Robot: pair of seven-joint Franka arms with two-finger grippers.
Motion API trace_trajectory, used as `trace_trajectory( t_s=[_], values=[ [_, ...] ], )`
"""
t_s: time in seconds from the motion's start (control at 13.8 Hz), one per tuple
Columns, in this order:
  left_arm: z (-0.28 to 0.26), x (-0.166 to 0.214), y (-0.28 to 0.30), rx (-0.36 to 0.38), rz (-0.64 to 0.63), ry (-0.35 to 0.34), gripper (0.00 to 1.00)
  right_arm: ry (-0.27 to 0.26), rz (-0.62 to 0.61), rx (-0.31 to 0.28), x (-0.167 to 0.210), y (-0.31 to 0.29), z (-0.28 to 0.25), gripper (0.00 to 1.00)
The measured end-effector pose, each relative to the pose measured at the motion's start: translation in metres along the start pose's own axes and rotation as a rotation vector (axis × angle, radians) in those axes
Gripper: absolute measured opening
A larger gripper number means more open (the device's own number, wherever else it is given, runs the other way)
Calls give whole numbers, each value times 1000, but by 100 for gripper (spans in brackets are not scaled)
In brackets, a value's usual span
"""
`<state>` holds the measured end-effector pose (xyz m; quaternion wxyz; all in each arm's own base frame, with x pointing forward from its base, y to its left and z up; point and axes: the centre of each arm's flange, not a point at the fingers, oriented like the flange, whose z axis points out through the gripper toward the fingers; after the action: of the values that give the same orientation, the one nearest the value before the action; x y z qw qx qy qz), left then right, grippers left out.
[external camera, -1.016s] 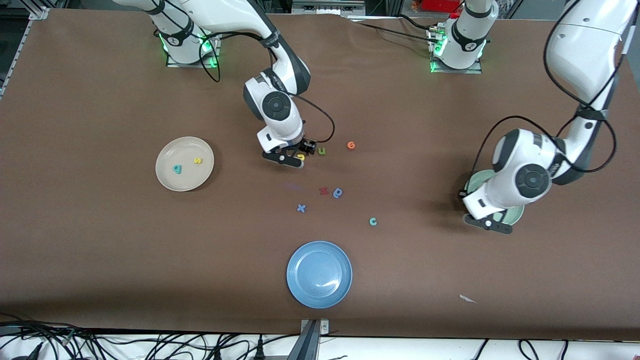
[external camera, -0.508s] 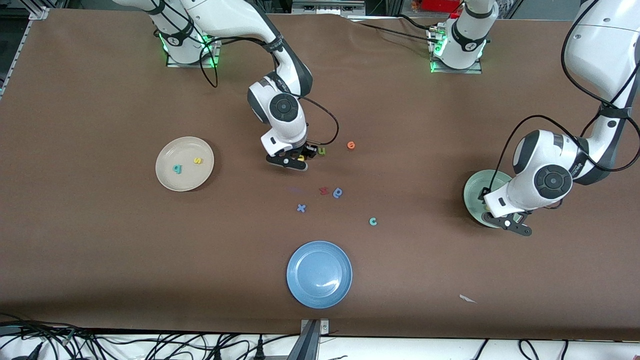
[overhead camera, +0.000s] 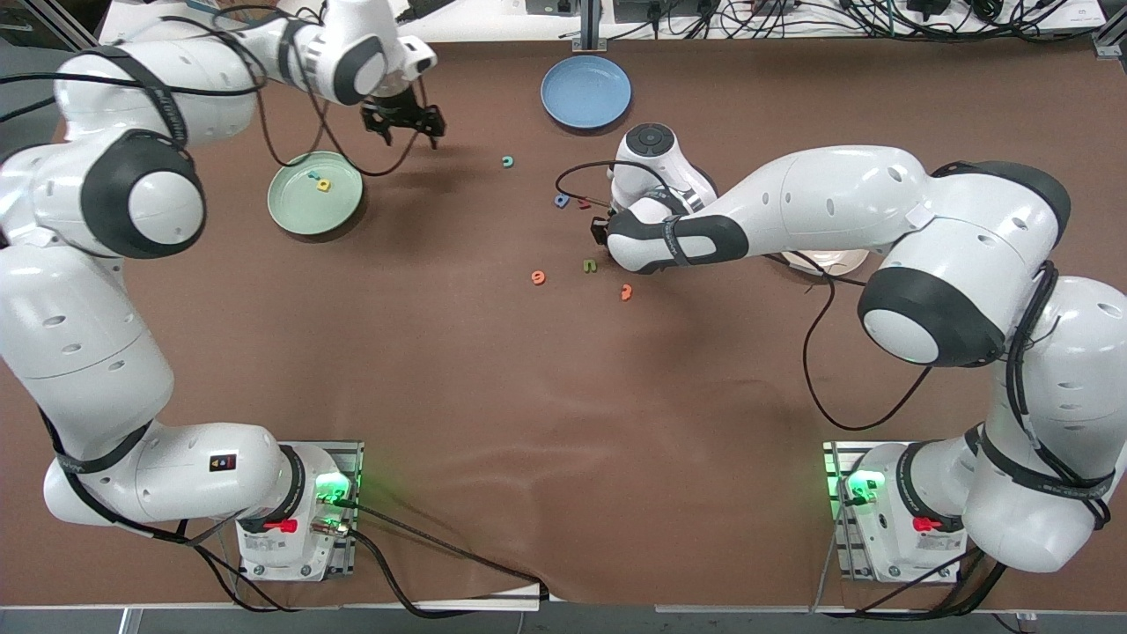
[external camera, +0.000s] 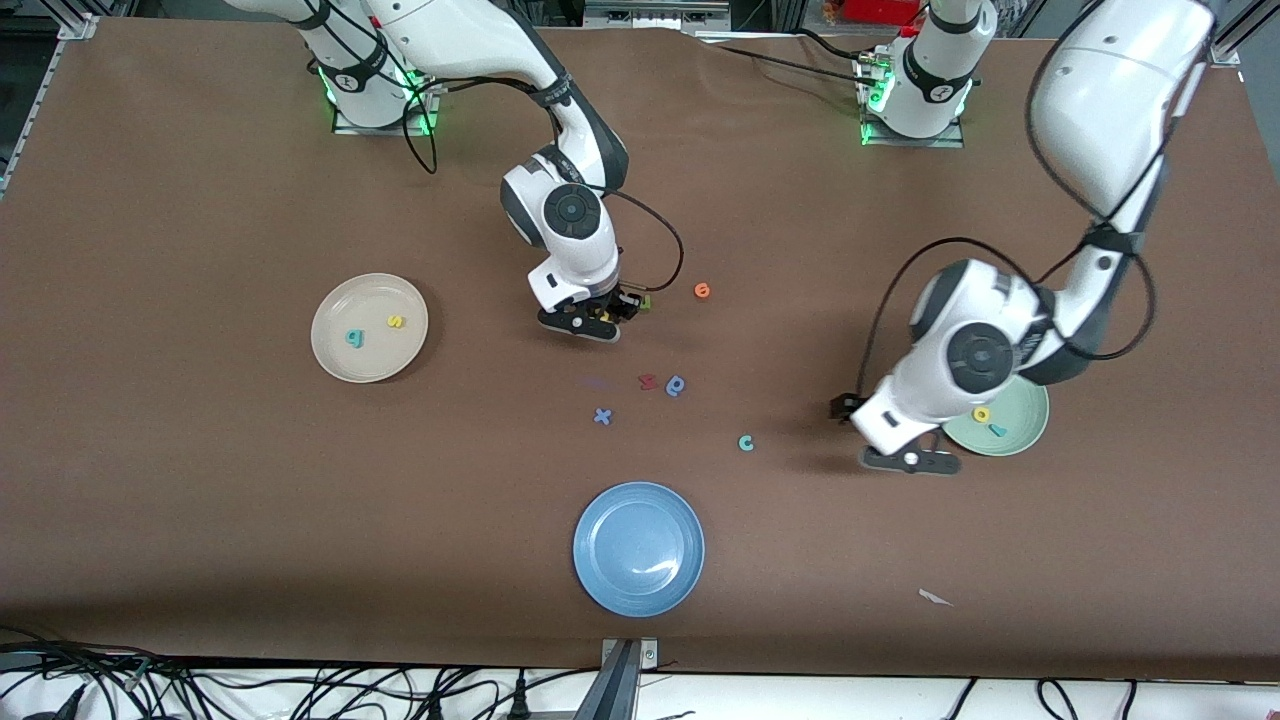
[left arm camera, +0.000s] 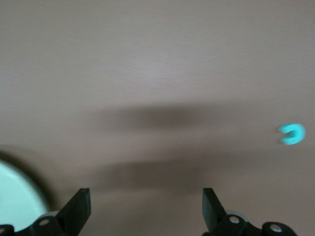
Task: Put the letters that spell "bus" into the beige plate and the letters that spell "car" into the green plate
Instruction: 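Place the u on the white plate while the left gripper grasps cyan c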
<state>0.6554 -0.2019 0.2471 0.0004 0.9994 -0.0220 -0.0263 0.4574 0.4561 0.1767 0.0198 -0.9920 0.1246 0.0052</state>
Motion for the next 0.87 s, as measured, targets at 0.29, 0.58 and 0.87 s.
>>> trace_trajectory(
  t_s=[0.29, 0.58, 0.87],
  values=[
    [17, 7, 74, -34, -113, 10, 100, 6, 4, 1, 4, 0, -2, 27],
    [31, 21, 107, -58, -193, 28, 100, 31, 54, -60, 56, 31, -38, 27],
    [55, 26, 125, -25, -225, 43, 97, -27, 40, -202, 119, 124, -70, 27]
  ],
)
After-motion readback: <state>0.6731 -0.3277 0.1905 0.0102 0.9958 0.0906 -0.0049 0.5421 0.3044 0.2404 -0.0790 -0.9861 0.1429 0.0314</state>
